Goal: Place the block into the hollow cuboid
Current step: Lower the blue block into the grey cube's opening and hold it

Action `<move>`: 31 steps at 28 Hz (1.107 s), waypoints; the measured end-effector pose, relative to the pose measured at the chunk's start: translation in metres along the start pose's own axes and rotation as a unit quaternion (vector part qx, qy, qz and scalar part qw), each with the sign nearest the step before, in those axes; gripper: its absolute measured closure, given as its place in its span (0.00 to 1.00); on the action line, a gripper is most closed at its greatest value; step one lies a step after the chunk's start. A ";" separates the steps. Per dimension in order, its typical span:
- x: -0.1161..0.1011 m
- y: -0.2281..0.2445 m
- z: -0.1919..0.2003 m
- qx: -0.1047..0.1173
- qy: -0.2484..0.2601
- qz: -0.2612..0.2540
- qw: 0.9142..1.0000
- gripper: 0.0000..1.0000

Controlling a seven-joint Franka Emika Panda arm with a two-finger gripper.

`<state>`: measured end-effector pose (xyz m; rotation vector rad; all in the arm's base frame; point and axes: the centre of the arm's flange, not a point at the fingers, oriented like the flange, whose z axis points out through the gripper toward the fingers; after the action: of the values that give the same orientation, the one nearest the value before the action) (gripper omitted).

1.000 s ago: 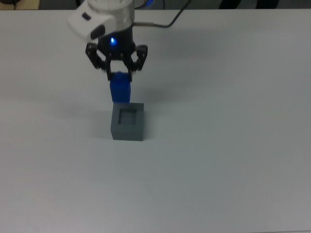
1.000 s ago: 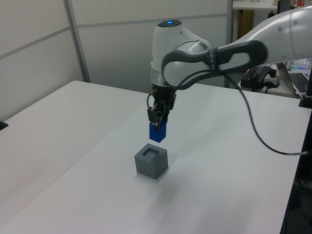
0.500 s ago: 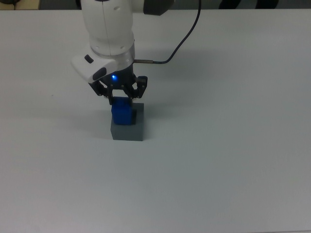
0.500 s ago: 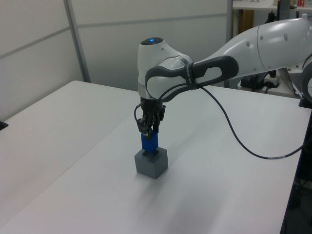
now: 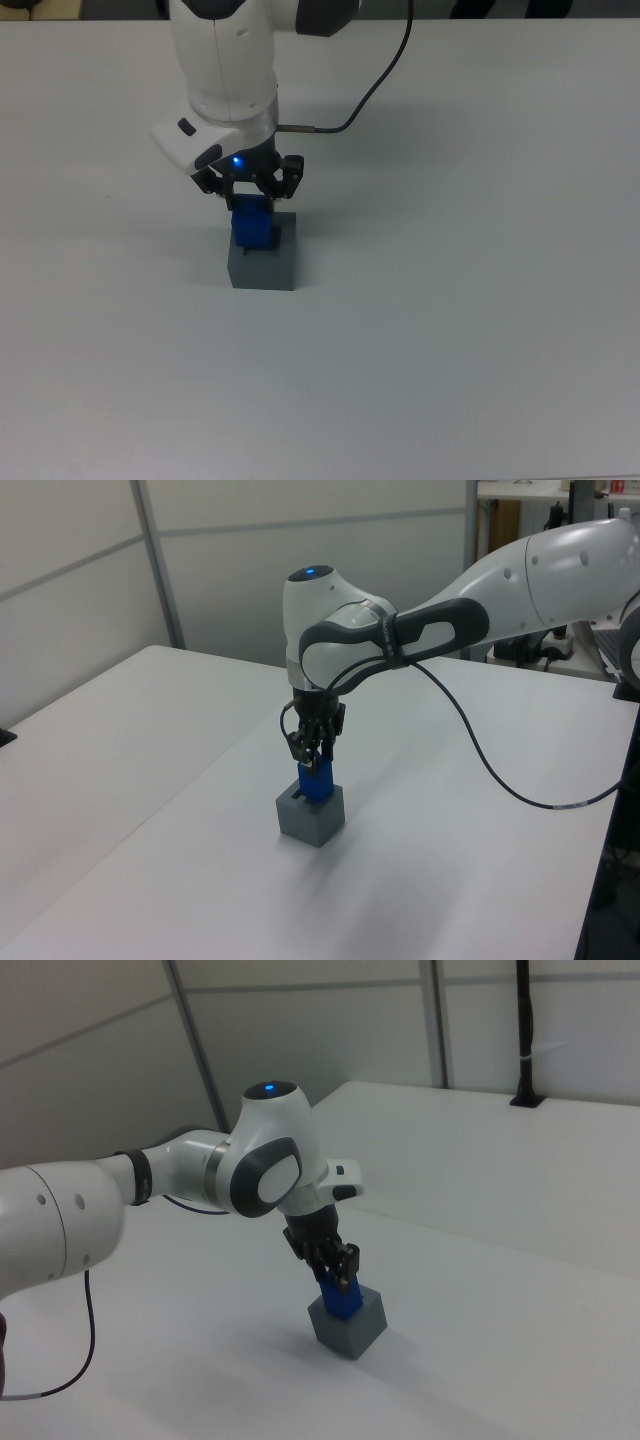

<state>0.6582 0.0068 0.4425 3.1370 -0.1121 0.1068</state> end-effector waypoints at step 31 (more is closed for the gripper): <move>0.001 -0.001 -0.005 0.001 0.005 -0.001 1.000 0.49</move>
<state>0.6592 0.0081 0.4472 3.1374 -0.1093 0.1212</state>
